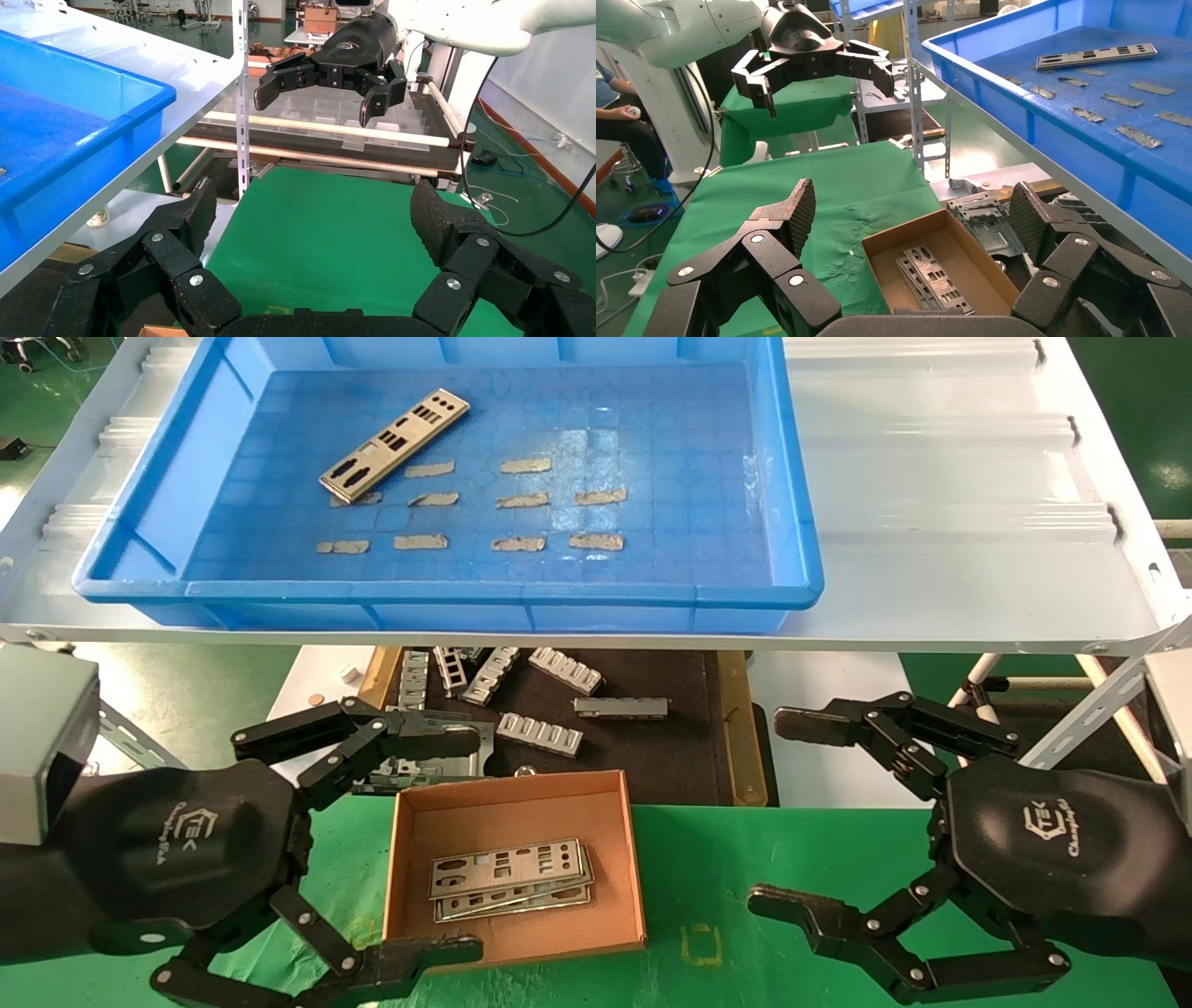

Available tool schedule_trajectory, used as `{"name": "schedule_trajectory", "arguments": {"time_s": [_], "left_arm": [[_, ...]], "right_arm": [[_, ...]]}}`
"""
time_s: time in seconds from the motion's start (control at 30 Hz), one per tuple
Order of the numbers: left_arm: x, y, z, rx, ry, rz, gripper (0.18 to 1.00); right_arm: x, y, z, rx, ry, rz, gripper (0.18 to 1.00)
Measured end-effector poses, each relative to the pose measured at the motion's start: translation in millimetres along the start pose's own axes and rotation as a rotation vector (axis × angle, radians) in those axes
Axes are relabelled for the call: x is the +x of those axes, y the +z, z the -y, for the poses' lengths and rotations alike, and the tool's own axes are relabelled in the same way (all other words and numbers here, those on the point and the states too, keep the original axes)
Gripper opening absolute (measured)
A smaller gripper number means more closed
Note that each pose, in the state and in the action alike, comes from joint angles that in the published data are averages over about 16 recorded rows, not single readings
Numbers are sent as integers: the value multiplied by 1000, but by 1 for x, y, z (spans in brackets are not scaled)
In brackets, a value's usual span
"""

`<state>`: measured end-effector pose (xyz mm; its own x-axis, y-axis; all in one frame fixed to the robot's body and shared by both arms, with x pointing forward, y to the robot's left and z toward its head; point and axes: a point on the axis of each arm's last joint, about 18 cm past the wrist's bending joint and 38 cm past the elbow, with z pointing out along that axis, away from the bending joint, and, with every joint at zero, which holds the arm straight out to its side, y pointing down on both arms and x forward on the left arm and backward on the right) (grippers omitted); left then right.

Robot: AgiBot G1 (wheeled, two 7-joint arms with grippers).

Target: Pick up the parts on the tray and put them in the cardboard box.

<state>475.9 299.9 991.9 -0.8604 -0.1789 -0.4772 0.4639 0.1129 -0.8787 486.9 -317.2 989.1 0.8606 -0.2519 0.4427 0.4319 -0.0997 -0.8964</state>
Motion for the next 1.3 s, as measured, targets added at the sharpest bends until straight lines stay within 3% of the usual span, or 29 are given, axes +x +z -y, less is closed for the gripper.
{"name": "schedule_trajectory", "arguments": {"time_s": [1.3], "left_arm": [[0, 0, 0, 0, 0, 0, 1001]], "right_arm": [[0, 0, 0, 0, 0, 0, 1001]]}}
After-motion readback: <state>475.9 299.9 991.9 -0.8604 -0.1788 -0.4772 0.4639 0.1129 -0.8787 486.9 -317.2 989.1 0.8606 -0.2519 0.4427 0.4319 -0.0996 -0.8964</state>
